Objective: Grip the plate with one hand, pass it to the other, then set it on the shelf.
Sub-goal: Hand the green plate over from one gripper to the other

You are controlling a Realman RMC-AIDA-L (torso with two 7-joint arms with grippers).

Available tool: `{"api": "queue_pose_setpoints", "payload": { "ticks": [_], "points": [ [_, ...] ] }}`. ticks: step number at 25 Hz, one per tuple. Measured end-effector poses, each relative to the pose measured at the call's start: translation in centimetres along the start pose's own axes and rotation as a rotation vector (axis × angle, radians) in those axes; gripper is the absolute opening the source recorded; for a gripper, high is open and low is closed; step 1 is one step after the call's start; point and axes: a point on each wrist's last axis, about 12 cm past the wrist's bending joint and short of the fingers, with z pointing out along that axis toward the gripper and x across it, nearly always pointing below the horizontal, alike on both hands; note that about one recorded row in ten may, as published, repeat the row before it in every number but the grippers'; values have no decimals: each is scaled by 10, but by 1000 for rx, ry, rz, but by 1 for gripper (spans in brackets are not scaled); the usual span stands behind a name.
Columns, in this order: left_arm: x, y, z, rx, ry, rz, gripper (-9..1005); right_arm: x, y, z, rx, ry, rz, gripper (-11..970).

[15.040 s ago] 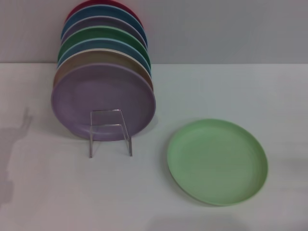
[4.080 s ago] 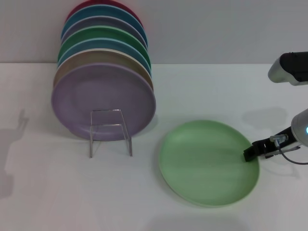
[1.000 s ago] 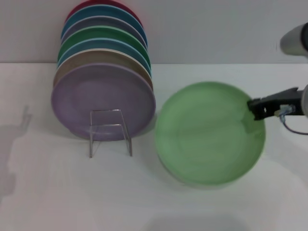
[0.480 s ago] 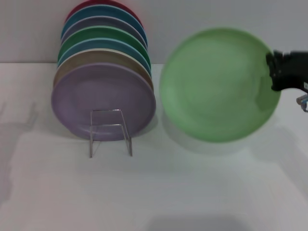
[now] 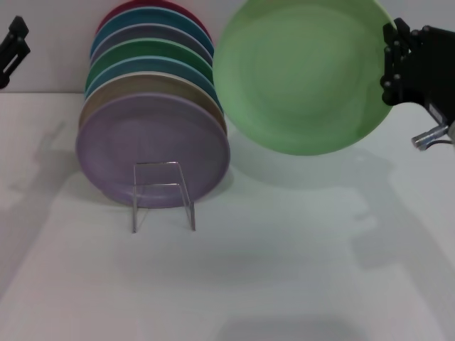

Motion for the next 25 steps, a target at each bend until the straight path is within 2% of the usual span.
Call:
{"api": "queue_pose_setpoints", "payload": {
  "ticks": [4, 5, 8, 11, 13, 16, 20, 21, 24, 25],
  "points": [
    [-23, -2, 6, 23, 14, -15, 808, 7, 9, -5, 29, -59, 16, 20],
    [-27, -3, 7, 25, 15, -18, 808, 13, 14, -10, 57, -111, 57, 20],
    [-40, -6, 9, 27, 11, -25, 808, 21, 18, -17, 73, -168, 93, 20],
    [-47, -9, 11, 32, -8, -30, 808, 41, 24, -35, 65, -292, 186, 19],
    [-51, -12, 12, 41, -17, -33, 808, 49, 25, -40, 58, -322, 219, 19],
    [-57, -18, 15, 71, -14, -25, 808, 70, 21, -56, 60, -386, 294, 19],
    [-72, -28, 19, 130, 9, 3, 807, 96, 14, -72, 92, -354, 338, 19],
    [-75, -30, 19, 140, 15, 10, 807, 96, 14, -72, 92, -354, 338, 19],
    [-90, -37, 20, 191, 49, 37, 807, 109, 8, -79, 113, -326, 356, 20],
    [-101, -45, 22, 228, 90, 63, 807, 115, 3, -83, 123, -319, 373, 20]
  ]
}}
